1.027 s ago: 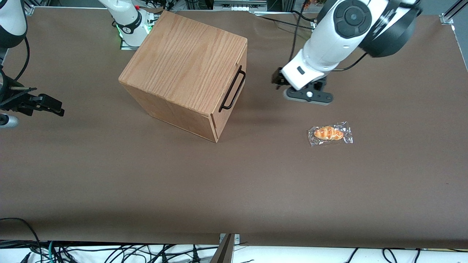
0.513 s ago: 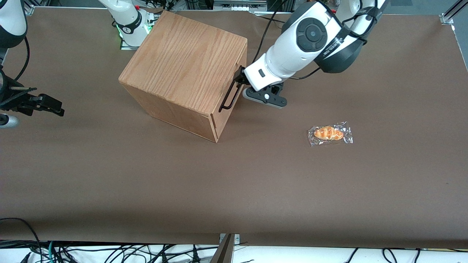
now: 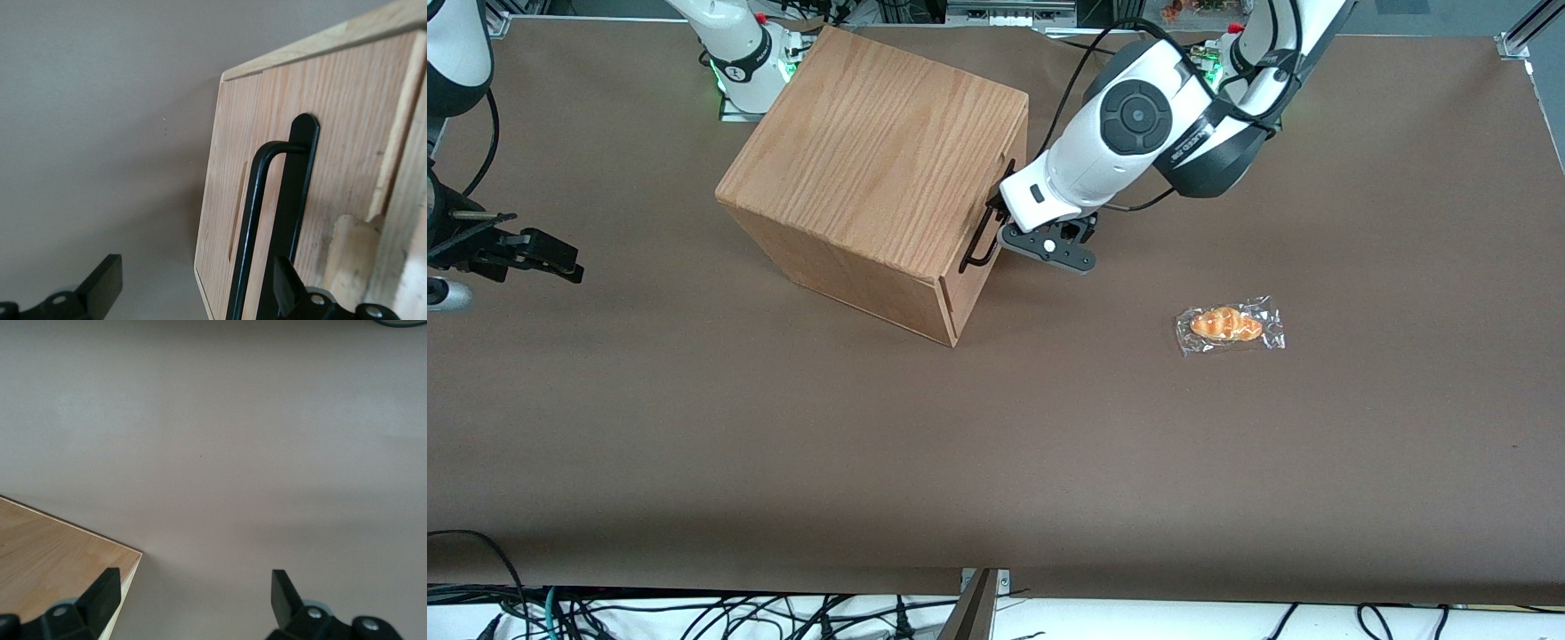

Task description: Open top drawer with left arm

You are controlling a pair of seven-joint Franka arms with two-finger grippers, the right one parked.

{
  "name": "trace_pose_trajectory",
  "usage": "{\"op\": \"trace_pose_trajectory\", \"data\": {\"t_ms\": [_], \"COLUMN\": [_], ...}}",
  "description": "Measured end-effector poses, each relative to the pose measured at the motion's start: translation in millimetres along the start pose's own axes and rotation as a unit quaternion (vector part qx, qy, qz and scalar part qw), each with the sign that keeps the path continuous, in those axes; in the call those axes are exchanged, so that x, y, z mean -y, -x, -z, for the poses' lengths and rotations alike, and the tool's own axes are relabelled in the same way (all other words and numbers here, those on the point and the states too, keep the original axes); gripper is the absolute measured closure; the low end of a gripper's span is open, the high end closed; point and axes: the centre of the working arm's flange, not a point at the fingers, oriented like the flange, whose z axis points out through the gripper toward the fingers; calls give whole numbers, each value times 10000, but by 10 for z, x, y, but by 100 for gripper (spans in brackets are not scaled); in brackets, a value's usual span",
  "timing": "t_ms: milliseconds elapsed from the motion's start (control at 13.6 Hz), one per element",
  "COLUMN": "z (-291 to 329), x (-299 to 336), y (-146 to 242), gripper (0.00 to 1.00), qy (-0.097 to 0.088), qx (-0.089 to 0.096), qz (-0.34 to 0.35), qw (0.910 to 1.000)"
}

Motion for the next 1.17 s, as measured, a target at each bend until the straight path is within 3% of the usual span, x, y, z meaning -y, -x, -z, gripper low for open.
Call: {"op": "trace_pose_trajectory", "data": {"t_ms": [220,440,733,953,1173], "z": [-142,-219,-374,-362,-374], "x": [-51,-13,-40,-43,-40], "y": [31,27,70,79,84], "gripper": [0,0,0,0,0], "qy": [-31,-181,-208,-529,-632], "qx": [49,-43,-95,-242,-271], "qz": [-65,-149,-260,-501,-573], "qw": [10000,9997,9994,9971,9960]}}
